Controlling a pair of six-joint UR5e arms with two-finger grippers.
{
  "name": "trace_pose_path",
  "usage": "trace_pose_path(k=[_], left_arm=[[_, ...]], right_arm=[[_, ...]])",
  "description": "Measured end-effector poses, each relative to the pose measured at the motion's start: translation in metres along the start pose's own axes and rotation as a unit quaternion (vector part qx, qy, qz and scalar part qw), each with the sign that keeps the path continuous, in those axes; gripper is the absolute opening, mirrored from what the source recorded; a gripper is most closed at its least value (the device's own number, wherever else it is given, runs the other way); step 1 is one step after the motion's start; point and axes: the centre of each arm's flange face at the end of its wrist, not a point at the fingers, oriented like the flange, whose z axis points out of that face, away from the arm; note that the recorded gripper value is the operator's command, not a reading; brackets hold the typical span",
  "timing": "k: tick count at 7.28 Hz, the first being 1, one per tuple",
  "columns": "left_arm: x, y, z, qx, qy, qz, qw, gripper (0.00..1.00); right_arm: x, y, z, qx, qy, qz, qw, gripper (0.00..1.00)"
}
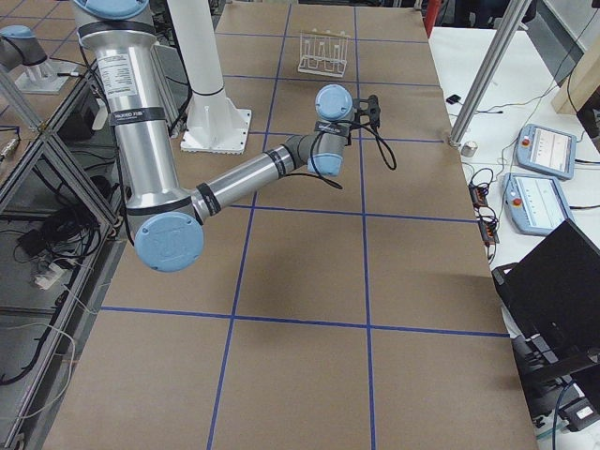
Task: Hang cup on cup holder
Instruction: 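Lift the cup with the right gripper toward center while the left arm approaches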
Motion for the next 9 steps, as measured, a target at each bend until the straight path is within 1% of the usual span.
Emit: trace_pose_path(k=[1, 2, 3, 4, 5, 6, 7, 8, 9], left_arm=[[0.023, 0.003, 0.005, 0.014, 0.034, -0.013, 0.9993, 0.99], [0.045, 0.008, 0.010, 0.028, 0.067, -0.020, 0.9972, 0.98], [0.068, 0.013, 0.013, 0.038, 0.100, -0.032, 0.9938, 0.98], [0.090, 0.017, 0.014, 0.047, 0.134, -0.033, 0.9893, 0.98], [0.105, 0.021, 0.012, 0.060, 0.165, -0.018, 0.9843, 0.99], [0.115, 0.027, 0.006, 0.072, 0.191, -0.003, 0.9790, 0.99], [0.127, 0.032, 0.001, 0.079, 0.216, -0.006, 0.9731, 0.99], [0.143, 0.039, 0.004, 0.084, 0.248, -0.016, 0.9651, 0.99], [0.163, 0.052, 0.016, 0.088, 0.288, -0.035, 0.9529, 0.99]], right_arm=[[-0.010, 0.011, -0.005, 0.003, -0.041, 0.013, 0.9990, 0.00], [-0.018, 0.022, -0.010, 0.004, -0.084, 0.024, 0.9962, 0.00], [-0.026, 0.032, -0.014, 0.003, -0.119, 0.028, 0.9924, 0.00], [-0.032, 0.040, -0.015, -0.002, -0.144, 0.028, 0.9891, 0.00], [-0.038, 0.048, -0.014, -0.008, -0.160, 0.024, 0.9868, 0.00], [-0.043, 0.056, -0.008, -0.011, -0.174, 0.022, 0.9845, 0.00], [-0.047, 0.067, 0.006, -0.013, -0.192, 0.021, 0.9810, 0.00], [-0.051, 0.079, 0.019, -0.010, -0.214, 0.023, 0.9766, 0.00], [-0.055, 0.090, 0.030, -0.006, -0.235, 0.025, 0.9717, 0.00]])
